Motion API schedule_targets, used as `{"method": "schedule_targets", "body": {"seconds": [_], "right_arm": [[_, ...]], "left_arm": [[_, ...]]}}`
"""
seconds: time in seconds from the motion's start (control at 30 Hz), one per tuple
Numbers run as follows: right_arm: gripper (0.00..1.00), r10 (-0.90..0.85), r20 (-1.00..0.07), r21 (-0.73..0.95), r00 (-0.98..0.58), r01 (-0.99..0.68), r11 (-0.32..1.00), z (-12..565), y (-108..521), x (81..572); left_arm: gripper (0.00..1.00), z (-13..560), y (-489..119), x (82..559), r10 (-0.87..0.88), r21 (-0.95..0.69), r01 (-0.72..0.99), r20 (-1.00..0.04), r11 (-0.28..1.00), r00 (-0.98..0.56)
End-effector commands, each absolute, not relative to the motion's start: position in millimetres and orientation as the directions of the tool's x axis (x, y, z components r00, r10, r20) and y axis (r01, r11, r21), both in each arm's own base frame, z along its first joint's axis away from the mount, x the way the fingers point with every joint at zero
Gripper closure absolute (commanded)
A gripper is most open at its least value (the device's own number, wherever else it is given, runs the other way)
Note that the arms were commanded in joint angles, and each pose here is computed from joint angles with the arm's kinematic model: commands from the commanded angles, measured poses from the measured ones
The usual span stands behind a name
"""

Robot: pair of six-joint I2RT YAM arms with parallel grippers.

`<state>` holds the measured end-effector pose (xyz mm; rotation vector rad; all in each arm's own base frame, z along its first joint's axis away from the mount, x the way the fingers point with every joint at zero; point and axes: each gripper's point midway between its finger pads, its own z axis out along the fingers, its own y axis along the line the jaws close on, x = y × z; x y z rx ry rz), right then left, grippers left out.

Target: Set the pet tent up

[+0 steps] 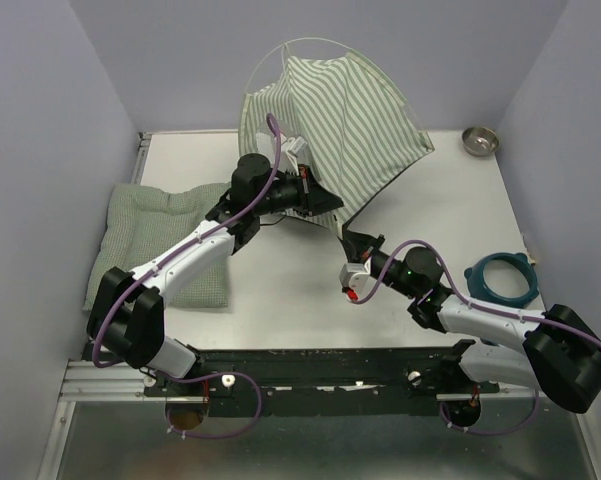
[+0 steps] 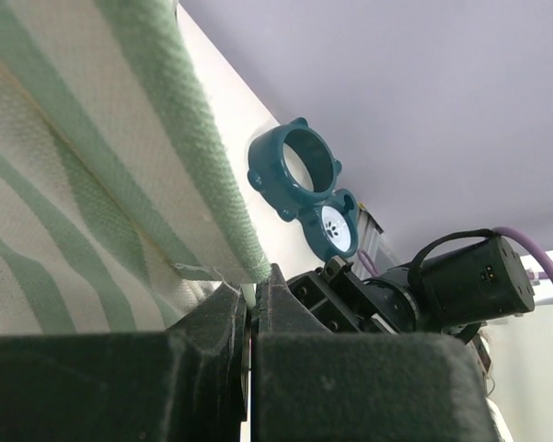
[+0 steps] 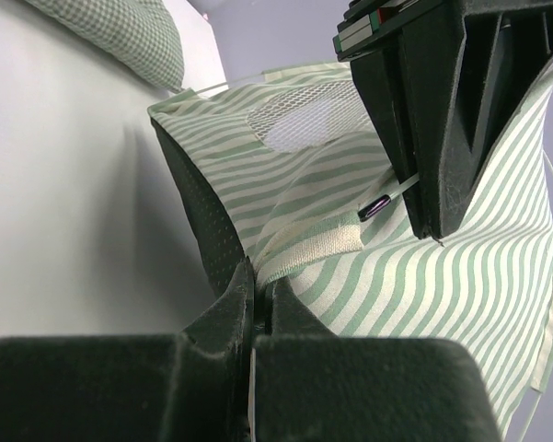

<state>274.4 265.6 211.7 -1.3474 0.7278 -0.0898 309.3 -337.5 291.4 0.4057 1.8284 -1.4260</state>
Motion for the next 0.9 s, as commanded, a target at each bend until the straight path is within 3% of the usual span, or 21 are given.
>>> {"method": "schedule_targets", "body": {"seconds": [0.0, 0.87], "right_arm": [[0.99, -0.403, -0.442, -0.89, 0.802, -0.448, 0.086, 161.8, 277.3, 242.9], [0.99, -0.4, -0.47, -0.876, 0.787, -0.471, 0.103, 167.8, 280.8, 246.5]], "left_arm": [[1.0, 316.1, -307.5, 354.5, -0.338, -0.596, 0.655, -0.803, 0.465, -0.491], [1.0, 286.9, -311.2, 329.0, -0.253, -0.6, 0.668, -0.797, 0.44, -0.549]]}}
